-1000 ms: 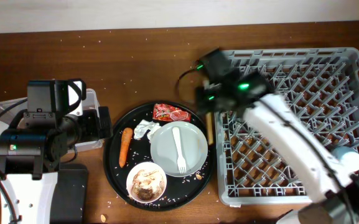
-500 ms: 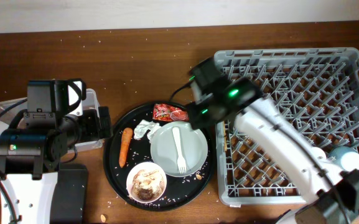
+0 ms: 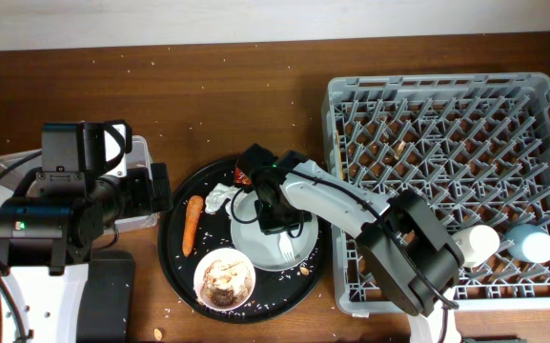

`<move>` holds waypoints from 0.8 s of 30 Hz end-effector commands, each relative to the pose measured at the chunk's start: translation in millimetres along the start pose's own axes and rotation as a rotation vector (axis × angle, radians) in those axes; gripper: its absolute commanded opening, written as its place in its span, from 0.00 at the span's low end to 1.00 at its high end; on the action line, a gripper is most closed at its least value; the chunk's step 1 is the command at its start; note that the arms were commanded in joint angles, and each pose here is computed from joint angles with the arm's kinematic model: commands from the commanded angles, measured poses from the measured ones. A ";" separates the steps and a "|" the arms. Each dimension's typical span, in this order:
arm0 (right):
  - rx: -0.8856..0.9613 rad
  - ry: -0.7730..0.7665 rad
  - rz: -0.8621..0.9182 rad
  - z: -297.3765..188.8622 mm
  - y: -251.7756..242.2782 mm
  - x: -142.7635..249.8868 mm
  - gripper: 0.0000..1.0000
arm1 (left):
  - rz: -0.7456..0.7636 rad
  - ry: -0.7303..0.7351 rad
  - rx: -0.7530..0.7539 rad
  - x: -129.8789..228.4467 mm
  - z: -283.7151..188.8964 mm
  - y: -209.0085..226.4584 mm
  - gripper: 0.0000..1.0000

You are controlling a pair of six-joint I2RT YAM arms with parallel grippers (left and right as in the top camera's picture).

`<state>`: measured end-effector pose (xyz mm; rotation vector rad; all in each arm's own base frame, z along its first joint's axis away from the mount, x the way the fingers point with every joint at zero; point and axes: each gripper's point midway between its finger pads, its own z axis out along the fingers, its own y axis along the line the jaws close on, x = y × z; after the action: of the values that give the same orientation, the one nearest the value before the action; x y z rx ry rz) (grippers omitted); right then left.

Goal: Sort waste into correct bins and load items into the dishwasher rack

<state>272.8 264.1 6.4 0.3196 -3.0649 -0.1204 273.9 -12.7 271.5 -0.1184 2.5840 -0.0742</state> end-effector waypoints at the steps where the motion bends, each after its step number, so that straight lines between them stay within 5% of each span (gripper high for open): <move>1: -0.051 -0.060 -0.023 -29.3 10.7 -8.2 0.04 | -0.004 -0.008 -0.009 -2.5 -1.4 2.7 0.99; 5: -0.135 -0.270 0.025 -129.7 -1.3 -31.5 0.04 | -0.004 -0.009 -0.009 -2.5 -1.5 2.7 0.99; 9: -0.083 -0.412 0.129 -198.6 -85.1 -33.0 0.04 | -0.004 -0.009 -0.009 -2.5 -1.5 2.7 0.99; 15: 0.043 -0.201 0.150 -134.1 -153.0 -19.2 0.04 | -0.004 -0.009 -0.009 -2.5 -1.5 2.7 0.99; 16: 0.047 -0.173 0.150 -126.0 -153.6 -18.8 0.13 | -0.004 -0.009 -0.009 -2.5 -1.5 2.7 0.99; 17: 0.046 -0.178 0.150 -126.7 -153.4 -19.8 0.41 | -0.004 -0.009 -0.009 -2.5 -1.5 2.7 0.99; 18: 0.033 -0.197 0.157 -135.2 -151.0 -21.5 0.54 | -0.004 -0.009 -0.009 -2.5 -1.5 2.7 0.99; 24: -0.110 -0.350 -0.028 -189.9 -64.6 -3.2 0.63 | -0.004 -0.009 -0.009 -2.5 -1.5 2.7 0.99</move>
<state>315.0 155.2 166.9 0.2607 -3.3523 -0.2677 273.9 -12.7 271.4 -0.1184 2.5844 -0.0742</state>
